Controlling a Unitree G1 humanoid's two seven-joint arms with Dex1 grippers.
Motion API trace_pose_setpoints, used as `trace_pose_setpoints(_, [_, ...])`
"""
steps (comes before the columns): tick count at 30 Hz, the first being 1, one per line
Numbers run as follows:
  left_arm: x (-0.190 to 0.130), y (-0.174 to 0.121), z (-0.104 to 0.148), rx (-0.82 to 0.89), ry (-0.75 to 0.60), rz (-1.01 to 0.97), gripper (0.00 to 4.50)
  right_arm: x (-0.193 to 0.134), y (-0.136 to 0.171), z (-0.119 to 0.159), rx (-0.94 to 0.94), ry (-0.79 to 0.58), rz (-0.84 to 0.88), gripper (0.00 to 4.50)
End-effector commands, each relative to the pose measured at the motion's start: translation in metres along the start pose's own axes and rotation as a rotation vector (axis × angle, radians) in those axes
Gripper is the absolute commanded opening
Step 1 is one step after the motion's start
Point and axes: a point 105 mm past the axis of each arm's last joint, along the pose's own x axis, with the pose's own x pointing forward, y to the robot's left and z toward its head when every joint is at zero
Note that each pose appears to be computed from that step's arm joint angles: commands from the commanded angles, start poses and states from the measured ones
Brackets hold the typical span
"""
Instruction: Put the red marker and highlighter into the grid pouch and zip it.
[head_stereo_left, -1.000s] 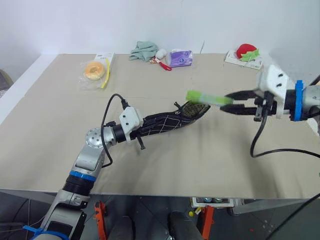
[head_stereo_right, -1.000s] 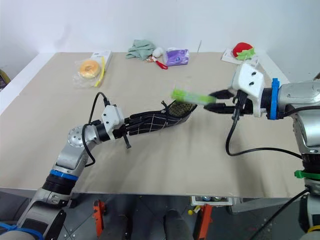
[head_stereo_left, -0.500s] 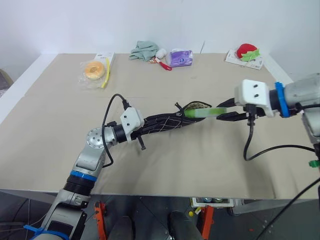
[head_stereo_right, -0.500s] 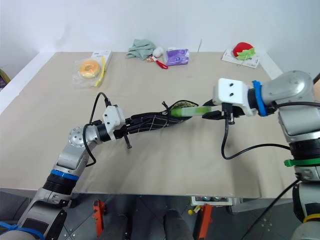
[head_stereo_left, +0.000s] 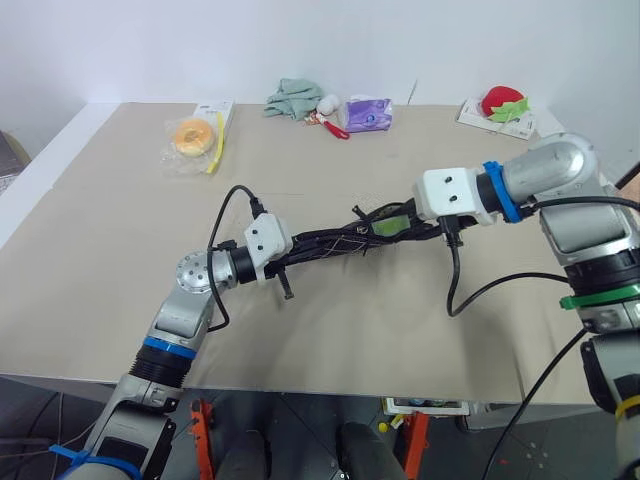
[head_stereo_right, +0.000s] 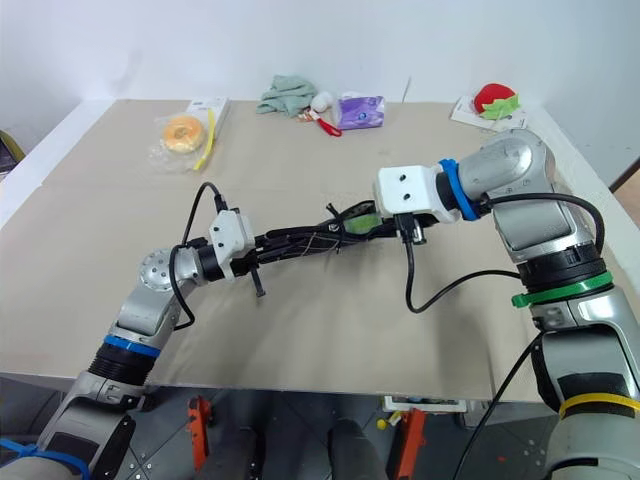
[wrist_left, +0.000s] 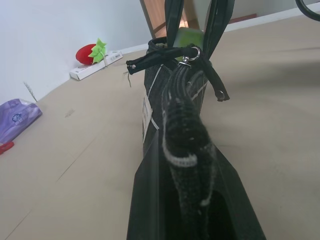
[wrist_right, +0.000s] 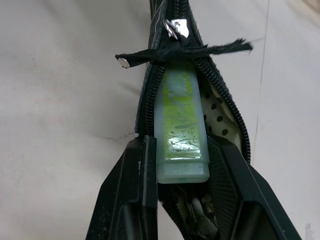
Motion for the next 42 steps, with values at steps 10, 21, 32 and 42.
trace_pose_setpoints(10, [0.004,0.004,0.013,0.031,-0.049,0.004,0.0,-0.029,-0.02,0.024,0.111,-0.191,-0.173,4.4])
trace_pose_setpoints(21, [0.006,0.002,0.013,0.022,-0.055,-0.001,0.0,-0.003,-0.002,0.052,0.371,-0.437,-0.125,4.4])
trace_pose_setpoints(32, [0.003,0.002,0.012,0.023,-0.05,0.005,0.0,0.007,0.0,0.039,0.331,-0.375,-0.131,3.05])
trace_pose_setpoints(42, [0.003,0.004,0.013,0.023,-0.05,0.01,0.0,0.001,0.0,0.024,0.303,-0.304,-0.134,0.02])
